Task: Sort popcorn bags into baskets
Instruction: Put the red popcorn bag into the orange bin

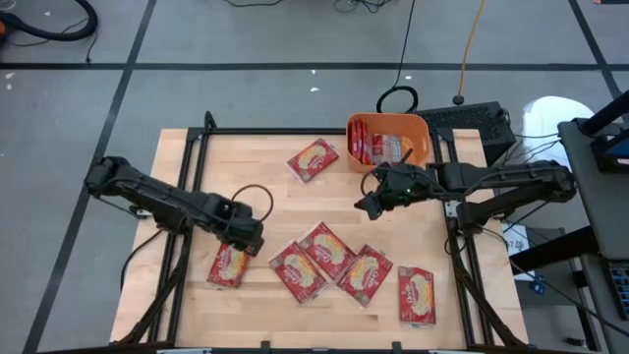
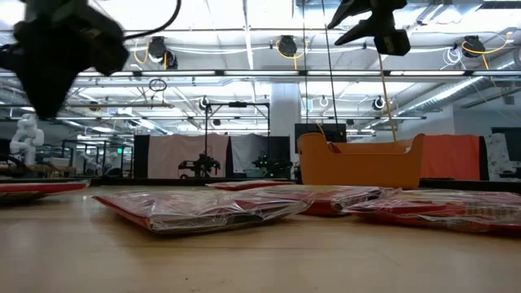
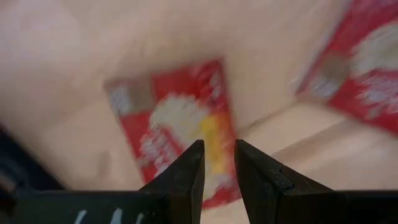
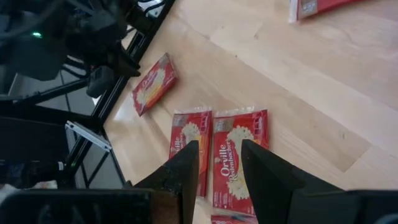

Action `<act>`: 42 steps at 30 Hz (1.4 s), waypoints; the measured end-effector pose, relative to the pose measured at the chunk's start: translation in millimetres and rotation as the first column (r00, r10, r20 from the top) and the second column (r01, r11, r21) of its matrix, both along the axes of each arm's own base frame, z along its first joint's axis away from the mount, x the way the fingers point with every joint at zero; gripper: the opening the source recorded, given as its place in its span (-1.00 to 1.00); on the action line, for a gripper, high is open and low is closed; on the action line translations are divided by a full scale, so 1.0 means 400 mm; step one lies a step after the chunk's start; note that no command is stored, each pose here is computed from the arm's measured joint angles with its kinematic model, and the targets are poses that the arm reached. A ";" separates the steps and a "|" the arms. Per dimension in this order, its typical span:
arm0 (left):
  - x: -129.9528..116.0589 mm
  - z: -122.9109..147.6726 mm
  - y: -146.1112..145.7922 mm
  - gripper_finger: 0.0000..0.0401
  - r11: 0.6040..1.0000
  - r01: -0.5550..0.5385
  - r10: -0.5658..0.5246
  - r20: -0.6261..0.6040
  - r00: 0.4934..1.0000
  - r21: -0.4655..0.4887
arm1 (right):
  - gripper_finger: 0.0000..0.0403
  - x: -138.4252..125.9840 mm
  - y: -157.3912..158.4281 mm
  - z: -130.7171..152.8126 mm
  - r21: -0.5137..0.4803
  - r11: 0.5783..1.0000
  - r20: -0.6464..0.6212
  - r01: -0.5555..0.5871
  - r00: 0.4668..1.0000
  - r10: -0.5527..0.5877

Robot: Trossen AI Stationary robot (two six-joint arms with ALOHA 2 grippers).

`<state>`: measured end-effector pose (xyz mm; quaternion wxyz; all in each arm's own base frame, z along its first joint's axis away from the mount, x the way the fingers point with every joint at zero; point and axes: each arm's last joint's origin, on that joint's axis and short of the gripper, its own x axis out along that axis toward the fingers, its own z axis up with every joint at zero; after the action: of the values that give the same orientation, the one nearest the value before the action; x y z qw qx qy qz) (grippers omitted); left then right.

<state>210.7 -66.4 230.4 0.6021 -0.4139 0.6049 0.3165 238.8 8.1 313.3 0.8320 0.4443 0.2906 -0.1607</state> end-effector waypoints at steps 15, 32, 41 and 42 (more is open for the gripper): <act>-0.088 -0.077 -0.136 0.26 0.979 0.126 -0.144 -0.106 0.984 -0.160 | -0.43 -0.002 0.022 0.000 -0.055 0.998 -0.002 -0.027 1.000 0.027; -0.190 -0.199 -0.195 0.10 0.976 0.145 -0.166 -0.125 0.978 -0.163 | -0.43 -0.002 0.018 0.000 -0.095 0.995 0.000 0.008 1.000 -0.008; -0.213 -0.257 -0.177 -0.23 0.966 0.165 -0.186 -0.095 0.978 -0.198 | -0.43 -0.002 0.018 -0.001 -0.095 0.995 -0.001 0.006 1.000 -0.007; -0.214 -0.259 -0.175 -0.28 0.965 0.173 -0.195 -0.098 0.976 -0.197 | -0.43 -0.002 0.018 -0.001 -0.095 0.995 -0.001 0.007 1.000 -0.007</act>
<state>124.9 -136.3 126.7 0.5509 -0.3914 0.7021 0.2244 238.2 15.2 313.0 0.8514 0.4051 0.2819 -0.1775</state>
